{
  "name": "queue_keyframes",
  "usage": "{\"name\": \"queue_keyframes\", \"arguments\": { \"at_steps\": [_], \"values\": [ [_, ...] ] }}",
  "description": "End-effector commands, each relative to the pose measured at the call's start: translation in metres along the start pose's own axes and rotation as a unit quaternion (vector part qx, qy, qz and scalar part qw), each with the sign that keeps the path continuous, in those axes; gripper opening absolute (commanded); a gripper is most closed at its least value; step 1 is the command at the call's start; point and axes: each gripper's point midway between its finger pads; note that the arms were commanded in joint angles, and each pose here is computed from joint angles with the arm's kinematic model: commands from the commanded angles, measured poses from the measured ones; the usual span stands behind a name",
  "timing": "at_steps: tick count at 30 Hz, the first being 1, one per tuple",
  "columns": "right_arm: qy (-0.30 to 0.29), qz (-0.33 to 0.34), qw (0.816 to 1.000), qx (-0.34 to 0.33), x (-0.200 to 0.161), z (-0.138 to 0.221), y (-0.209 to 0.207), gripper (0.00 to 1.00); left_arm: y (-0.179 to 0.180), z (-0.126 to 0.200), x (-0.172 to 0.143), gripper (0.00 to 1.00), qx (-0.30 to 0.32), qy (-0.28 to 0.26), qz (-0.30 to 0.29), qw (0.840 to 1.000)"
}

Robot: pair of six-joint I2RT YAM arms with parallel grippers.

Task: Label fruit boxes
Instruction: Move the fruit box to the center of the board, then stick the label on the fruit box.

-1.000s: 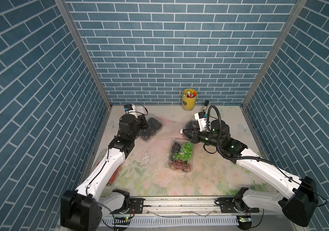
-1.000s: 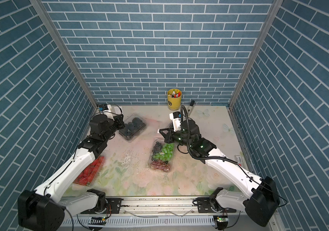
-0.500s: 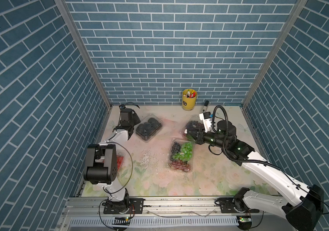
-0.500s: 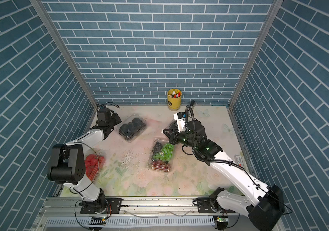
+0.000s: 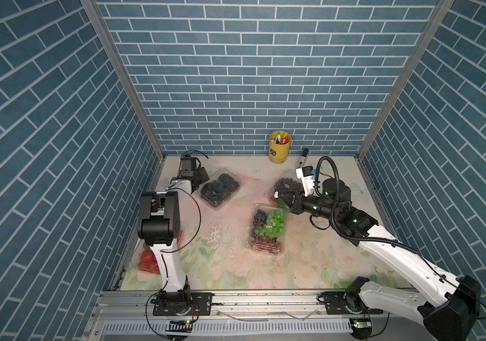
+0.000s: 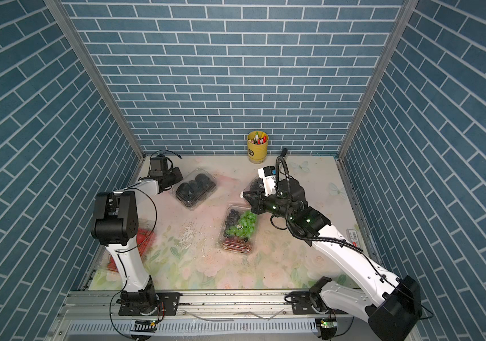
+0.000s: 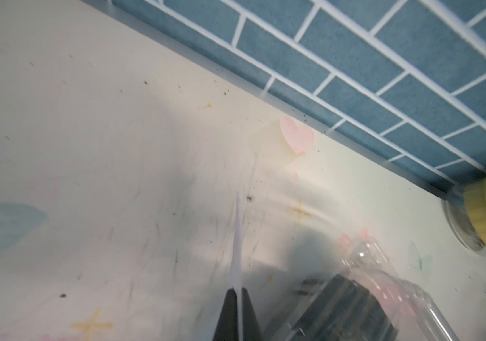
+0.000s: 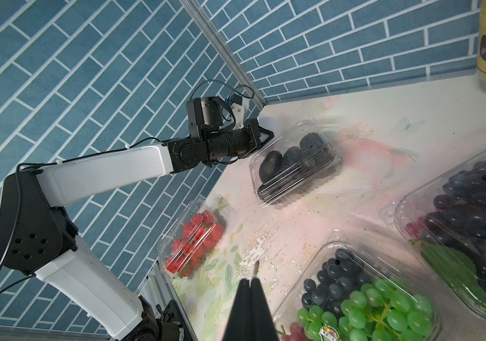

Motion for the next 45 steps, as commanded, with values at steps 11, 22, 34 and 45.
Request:
{"name": "queue_keyframes", "arguments": {
  "at_steps": [11,22,34,45],
  "values": [
    [0.020,0.031,0.998,-0.041,0.002,-0.009,-0.012,0.00,-0.081,0.037,-0.063,0.00,-0.112,-0.010,0.017,0.994],
    [0.057,0.034,0.991,-0.118,0.015,-0.057,-0.042,0.00,-0.086,0.065,-0.072,0.00,-0.081,-0.040,0.015,0.996],
    [0.092,0.045,0.975,-0.198,0.035,-0.144,-0.077,0.00,-0.070,0.161,-0.051,0.00,-0.048,-0.085,0.017,0.995],
    [0.134,0.067,0.950,-0.273,0.022,-0.206,-0.114,0.00,-0.065,0.227,-0.050,0.00,-0.068,-0.150,0.012,0.986]
  ]
}}
Point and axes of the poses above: each gripper's point midway between its finger pads, its own z axis back along the fingers, its own y axis along the line the jaws close on, x = y × z, and after that the axes turned 13 degrees about -z, right-handed
